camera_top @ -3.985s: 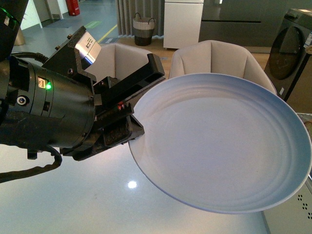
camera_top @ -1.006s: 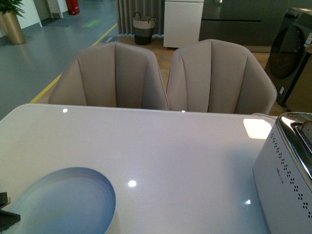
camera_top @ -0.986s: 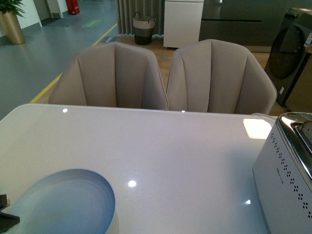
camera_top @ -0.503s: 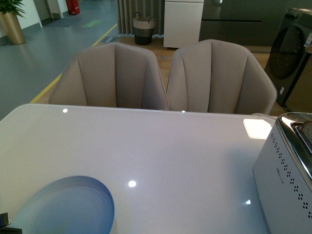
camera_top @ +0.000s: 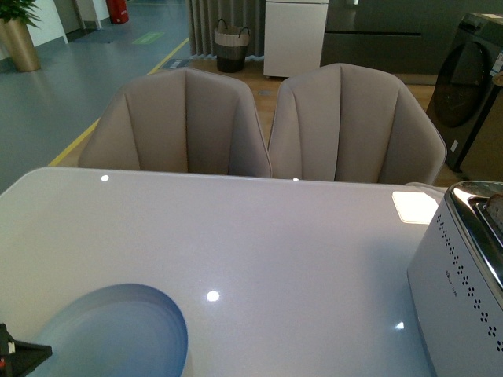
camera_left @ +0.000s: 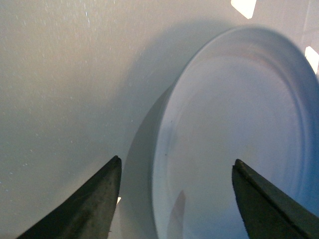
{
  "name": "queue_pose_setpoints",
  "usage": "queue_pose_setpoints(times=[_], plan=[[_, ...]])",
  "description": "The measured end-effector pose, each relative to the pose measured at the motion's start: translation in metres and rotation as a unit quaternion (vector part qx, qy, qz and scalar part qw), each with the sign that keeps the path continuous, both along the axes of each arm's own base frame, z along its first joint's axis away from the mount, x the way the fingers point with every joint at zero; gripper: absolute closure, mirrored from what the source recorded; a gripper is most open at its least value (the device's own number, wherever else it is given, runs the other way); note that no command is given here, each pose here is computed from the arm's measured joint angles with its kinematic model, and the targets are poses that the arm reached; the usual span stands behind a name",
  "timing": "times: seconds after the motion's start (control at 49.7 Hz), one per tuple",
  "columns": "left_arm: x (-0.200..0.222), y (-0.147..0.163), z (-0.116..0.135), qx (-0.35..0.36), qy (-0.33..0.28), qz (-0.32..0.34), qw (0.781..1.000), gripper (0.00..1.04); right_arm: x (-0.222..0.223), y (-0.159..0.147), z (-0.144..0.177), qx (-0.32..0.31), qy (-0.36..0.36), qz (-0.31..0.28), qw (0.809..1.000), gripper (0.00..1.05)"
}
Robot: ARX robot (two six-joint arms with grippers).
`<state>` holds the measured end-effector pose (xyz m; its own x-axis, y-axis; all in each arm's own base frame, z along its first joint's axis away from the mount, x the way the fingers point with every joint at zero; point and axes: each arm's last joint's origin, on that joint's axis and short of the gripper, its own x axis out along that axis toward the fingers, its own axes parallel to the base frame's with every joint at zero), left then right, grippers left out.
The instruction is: Left arm holds plate, right arm toasts bread
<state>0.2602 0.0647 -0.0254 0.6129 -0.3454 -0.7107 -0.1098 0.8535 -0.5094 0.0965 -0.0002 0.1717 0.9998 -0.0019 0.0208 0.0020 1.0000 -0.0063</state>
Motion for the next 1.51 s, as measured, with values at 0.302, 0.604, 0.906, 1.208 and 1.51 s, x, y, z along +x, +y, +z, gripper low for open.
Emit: queue_pose_setpoints(times=[0.302, 0.604, 0.906, 1.208, 1.51], plan=[[0.008, -0.013, 0.099, 0.051, -0.126, 0.009, 0.991, 0.07, 0.0, 0.0, 0.0, 0.0, 0.0, 0.0, 1.0, 0.09], [-0.002, -0.077, 0.2, 0.073, -0.249, -0.034, 0.965, 0.07, 0.0, 0.0, 0.0, 0.0, 0.0, 0.0, 1.0, 0.09], [-0.037, -0.094, 0.232, 0.242, -0.435, 0.075, 0.864, 0.51, 0.0, 0.0, 0.0, 0.0, 0.0, 0.0, 1.0, 0.09], [-0.076, -0.08, 0.212, 0.255, -0.431, 0.071, 0.863, 1.02, 0.0, 0.0, 0.0, 0.0, 0.0, 0.0, 1.0, 0.09], [-0.107, -0.065, 0.201, 0.256, -0.431, 0.068, 0.863, 1.02, 0.0, 0.0, 0.0, 0.0, 0.0, 0.0, 1.0, 0.09]])
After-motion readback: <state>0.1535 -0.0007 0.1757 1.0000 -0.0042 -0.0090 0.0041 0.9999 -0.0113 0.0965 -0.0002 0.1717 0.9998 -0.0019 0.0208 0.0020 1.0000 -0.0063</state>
